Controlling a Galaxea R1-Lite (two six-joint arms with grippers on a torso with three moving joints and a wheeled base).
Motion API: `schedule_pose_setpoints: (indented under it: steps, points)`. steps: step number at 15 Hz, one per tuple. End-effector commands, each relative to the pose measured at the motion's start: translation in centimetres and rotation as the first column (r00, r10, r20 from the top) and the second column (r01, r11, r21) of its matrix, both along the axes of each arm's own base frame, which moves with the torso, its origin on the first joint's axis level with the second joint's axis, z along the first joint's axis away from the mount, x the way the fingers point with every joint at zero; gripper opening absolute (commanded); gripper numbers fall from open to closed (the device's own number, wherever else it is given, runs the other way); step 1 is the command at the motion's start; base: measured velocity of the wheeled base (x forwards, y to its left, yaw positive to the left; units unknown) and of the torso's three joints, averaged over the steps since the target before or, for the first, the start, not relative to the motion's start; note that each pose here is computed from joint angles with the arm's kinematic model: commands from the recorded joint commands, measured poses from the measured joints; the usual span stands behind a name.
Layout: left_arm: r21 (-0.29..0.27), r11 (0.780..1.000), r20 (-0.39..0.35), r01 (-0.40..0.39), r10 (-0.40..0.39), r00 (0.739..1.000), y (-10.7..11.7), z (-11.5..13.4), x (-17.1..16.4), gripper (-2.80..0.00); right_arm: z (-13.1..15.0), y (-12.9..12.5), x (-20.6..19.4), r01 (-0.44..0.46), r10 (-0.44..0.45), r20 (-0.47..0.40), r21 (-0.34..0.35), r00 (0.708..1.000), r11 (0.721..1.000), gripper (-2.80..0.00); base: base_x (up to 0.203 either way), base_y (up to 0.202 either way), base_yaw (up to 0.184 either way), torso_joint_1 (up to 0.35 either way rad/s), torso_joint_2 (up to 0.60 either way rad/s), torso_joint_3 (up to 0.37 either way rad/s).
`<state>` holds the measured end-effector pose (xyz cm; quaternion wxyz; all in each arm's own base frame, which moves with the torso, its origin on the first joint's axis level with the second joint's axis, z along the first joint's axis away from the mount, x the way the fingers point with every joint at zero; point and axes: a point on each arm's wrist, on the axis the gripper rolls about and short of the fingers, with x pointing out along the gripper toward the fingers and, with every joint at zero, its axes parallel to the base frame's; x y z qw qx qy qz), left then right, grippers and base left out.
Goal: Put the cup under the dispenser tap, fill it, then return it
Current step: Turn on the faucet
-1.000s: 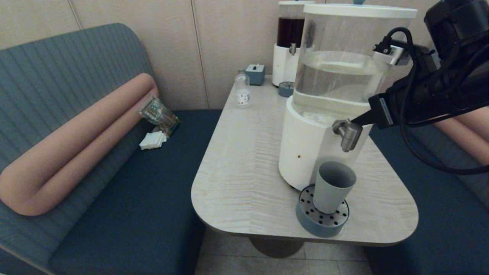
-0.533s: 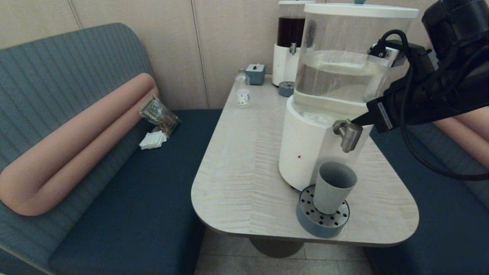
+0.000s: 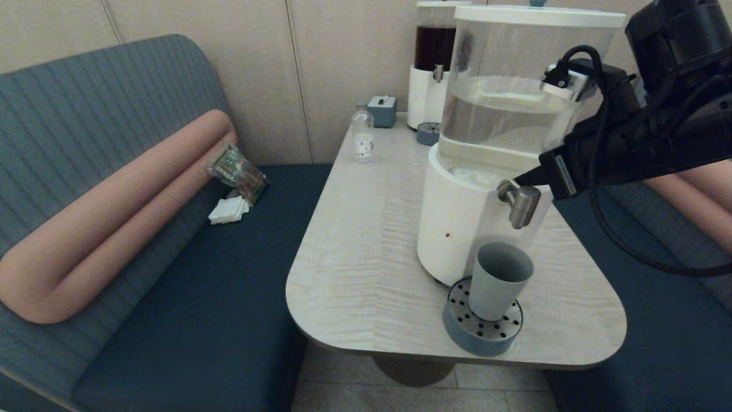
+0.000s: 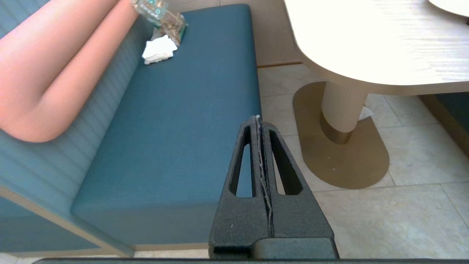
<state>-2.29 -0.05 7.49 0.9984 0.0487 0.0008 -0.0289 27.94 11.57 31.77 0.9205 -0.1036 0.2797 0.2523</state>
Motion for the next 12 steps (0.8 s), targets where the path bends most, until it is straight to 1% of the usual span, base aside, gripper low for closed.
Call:
schedule_pose_setpoints:
  steps: [1,12]
  points:
    - [0.001,1.000,0.003,0.001,-0.001,1.000,0.00,0.01,-0.01,-2.80,-0.07,0.34,-0.25,-0.018,0.018,-0.007,-0.003,1.000,1.000,-2.80,0.000,0.000,0.000,0.000,0.00,0.000]
    - [0.001,1.000,0.001,0.001,-0.001,1.000,0.00,-0.01,-0.01,-2.80,0.10,0.71,-0.11,-0.031,0.031,0.018,0.009,0.999,0.999,-2.80,0.000,0.000,0.000,0.000,0.00,0.000]
